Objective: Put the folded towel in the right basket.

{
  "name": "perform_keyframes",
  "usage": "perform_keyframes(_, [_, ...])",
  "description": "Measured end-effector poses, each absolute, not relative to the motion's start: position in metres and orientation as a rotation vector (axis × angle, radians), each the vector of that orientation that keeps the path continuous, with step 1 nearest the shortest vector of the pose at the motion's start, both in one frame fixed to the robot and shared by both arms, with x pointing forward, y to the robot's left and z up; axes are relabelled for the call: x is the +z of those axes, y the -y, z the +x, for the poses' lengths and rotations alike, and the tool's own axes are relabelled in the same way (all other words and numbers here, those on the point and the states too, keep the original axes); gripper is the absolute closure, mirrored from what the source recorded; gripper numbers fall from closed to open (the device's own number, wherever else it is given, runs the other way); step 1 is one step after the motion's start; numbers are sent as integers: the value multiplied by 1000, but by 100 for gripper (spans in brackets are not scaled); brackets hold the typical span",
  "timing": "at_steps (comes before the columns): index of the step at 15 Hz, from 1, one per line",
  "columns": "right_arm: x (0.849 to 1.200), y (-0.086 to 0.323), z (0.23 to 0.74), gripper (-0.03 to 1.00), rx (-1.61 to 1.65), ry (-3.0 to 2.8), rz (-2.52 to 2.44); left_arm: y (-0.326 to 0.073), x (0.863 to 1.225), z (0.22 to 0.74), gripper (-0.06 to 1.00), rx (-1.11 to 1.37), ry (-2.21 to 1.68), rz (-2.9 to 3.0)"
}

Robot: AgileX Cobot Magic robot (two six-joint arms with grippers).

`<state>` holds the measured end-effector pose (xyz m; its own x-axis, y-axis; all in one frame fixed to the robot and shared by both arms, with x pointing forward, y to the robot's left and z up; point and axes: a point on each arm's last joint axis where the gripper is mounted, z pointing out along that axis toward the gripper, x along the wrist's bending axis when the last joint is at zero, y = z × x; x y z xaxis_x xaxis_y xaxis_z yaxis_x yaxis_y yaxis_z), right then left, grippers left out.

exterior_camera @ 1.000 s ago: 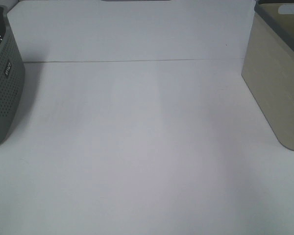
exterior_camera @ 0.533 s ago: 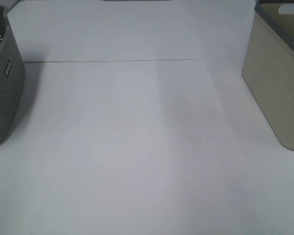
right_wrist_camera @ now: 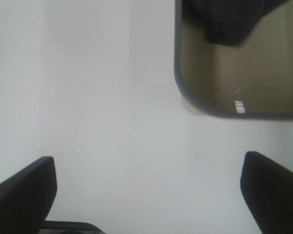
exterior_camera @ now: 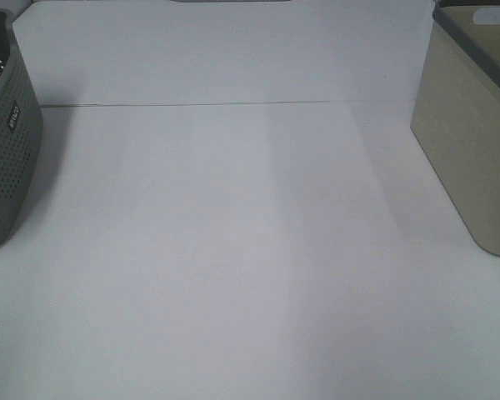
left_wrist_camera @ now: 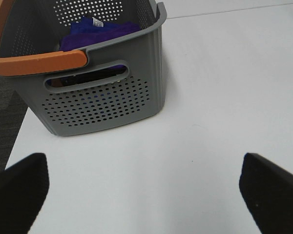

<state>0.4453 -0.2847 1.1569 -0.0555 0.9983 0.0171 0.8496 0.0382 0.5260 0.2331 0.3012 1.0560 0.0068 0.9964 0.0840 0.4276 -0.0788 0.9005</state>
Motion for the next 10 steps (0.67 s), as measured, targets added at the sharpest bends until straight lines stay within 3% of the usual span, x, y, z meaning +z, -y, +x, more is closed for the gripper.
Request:
perform_keyframes(4, [1124, 292, 330, -1, 710, -1869, 1772, -301, 1056, 233, -5, 1038, -1497, 1590])
perform_keyframes(10, [1072, 296, 265, -1, 829, -1771, 1665, -301, 1056, 233, -5, 1038, -1497, 1590])
